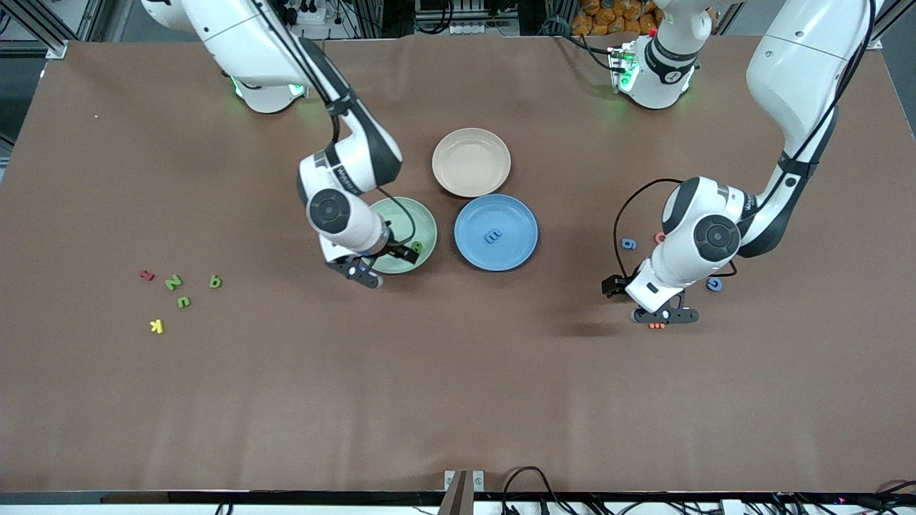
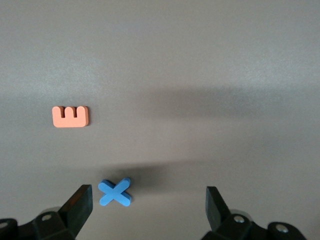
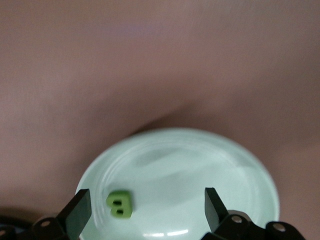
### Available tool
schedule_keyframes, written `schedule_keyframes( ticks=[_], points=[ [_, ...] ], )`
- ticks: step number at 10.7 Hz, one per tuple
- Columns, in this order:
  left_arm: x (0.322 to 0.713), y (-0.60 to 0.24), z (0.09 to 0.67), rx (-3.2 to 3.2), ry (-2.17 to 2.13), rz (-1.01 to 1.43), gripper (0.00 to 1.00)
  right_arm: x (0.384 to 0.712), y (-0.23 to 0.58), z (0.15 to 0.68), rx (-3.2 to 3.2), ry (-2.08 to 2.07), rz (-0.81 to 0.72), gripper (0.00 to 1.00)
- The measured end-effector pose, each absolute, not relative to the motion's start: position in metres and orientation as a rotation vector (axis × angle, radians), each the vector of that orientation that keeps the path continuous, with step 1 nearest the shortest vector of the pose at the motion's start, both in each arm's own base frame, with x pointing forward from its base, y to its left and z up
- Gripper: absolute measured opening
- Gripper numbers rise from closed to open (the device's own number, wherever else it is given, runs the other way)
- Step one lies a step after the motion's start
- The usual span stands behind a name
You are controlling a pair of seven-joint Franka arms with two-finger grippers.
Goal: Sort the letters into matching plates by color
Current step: 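Reach the left gripper to the blue X while the right gripper reaches the q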
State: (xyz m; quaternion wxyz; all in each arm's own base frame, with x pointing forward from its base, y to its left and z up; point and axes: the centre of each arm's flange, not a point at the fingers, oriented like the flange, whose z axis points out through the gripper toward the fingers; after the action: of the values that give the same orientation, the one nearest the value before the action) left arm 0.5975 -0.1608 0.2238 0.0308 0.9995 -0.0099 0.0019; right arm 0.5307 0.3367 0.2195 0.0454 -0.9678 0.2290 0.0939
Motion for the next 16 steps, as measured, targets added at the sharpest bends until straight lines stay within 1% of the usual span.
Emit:
schedule_keyframes(
  ticks=[3, 7, 10, 12, 14, 16],
  points=[
    [0.591, -0.146, 0.216, 3.124, -0.115, 0.058, 1.00, 0.580, 0.251, 0.231, -2.979, 0.650, 0.199, 1.00],
    [0.587, -0.129, 0.208, 3.126, -0.114, 0.104, 1.00, 0.621, 0.127, 0.235, -3.047, 0.666, 0.099, 1.00],
    [0.575, -0.134, 0.198, 3.146, -0.078, 0.107, 1.00, 0.635, 0.036, 0.237, -3.066, 0.616, 0.045, 1.00],
    [0.569, -0.138, 0.195, 3.149, -0.065, 0.096, 1.00, 0.638, -0.017, 0.238, -3.082, 0.534, 0.016, 1.00],
    [0.566, -0.142, 0.197, 3.156, -0.076, 0.103, 1.00, 0.636, -0.054, 0.238, -3.102, 0.403, 0.000, 1.00],
    [0.565, -0.142, 0.197, 3.159, -0.077, 0.104, 1.00, 0.633, -0.074, 0.236, -3.127, 0.250, 0.002, 1.00]
  ],
)
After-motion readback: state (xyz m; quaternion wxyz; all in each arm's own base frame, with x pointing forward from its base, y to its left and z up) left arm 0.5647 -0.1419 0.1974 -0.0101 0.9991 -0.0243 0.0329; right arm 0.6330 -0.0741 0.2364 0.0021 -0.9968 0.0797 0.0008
